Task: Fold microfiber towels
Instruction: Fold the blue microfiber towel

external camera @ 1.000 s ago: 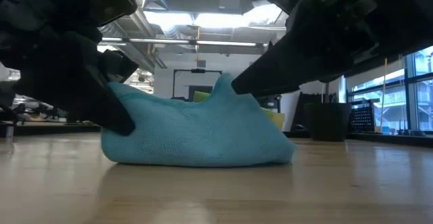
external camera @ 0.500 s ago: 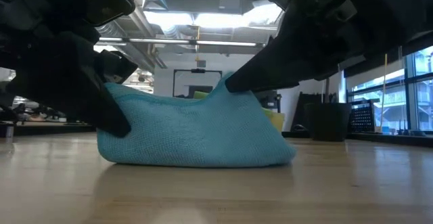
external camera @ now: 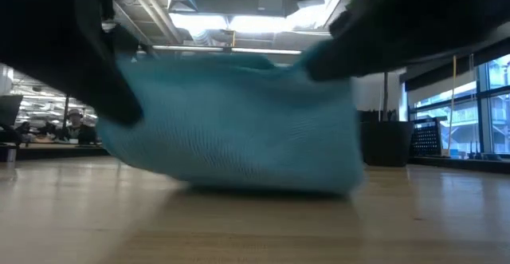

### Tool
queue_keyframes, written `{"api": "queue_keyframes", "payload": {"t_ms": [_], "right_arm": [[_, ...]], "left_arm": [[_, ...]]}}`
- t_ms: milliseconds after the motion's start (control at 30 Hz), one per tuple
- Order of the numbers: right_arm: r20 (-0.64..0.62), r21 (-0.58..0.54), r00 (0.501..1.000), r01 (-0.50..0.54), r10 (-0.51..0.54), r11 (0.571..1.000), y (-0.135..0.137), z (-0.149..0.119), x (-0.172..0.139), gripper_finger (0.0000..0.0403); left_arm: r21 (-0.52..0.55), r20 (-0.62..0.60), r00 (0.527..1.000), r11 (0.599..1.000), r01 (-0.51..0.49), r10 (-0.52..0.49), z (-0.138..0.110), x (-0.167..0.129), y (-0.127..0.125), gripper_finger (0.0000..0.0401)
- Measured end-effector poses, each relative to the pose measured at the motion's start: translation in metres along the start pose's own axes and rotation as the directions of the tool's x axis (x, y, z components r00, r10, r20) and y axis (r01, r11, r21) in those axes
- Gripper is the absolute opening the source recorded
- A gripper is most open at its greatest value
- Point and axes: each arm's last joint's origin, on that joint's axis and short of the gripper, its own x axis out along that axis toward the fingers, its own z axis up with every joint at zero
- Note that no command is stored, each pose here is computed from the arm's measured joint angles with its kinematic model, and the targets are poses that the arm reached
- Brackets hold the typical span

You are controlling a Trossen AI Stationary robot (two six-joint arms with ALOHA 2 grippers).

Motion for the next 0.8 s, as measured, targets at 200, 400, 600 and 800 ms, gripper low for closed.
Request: {"api": "queue_keyframes", "payload": {"t_ms": [200, 400, 600, 800], "right_arm": [[-0.07, 0.0, 0.983, -0.171, 0.171, 0.985, 0.025, -0.008, -0.011, 0.0004], [-0.037, -0.01, 0.991, -0.133, 0.132, 0.991, 0.034, -0.002, -0.026, 0.0003], [-0.028, -0.034, 0.998, 0.053, -0.054, 0.998, 0.018, 0.013, -0.046, 0.0002], [-0.117, -0.003, 0.974, 0.197, -0.196, 0.98, -0.013, 0.01, -0.037, 0.0002]], "left_arm": [[0.002, 0.044, 0.99, 0.991, 0.137, -0.137, 0.029, -0.005, -0.025, 0.0], [0.109, 0.022, 0.99, 0.984, 0.138, -0.141, 0.05, -0.014, -0.039, 0.0], [0.136, -0.067, 0.997, 0.99, 0.039, -0.03, 0.055, -0.01, -0.016, 0.0], [0.142, -0.119, 0.992, 0.99, -0.022, 0.039, 0.065, -0.004, 0.021, 0.0]]}}
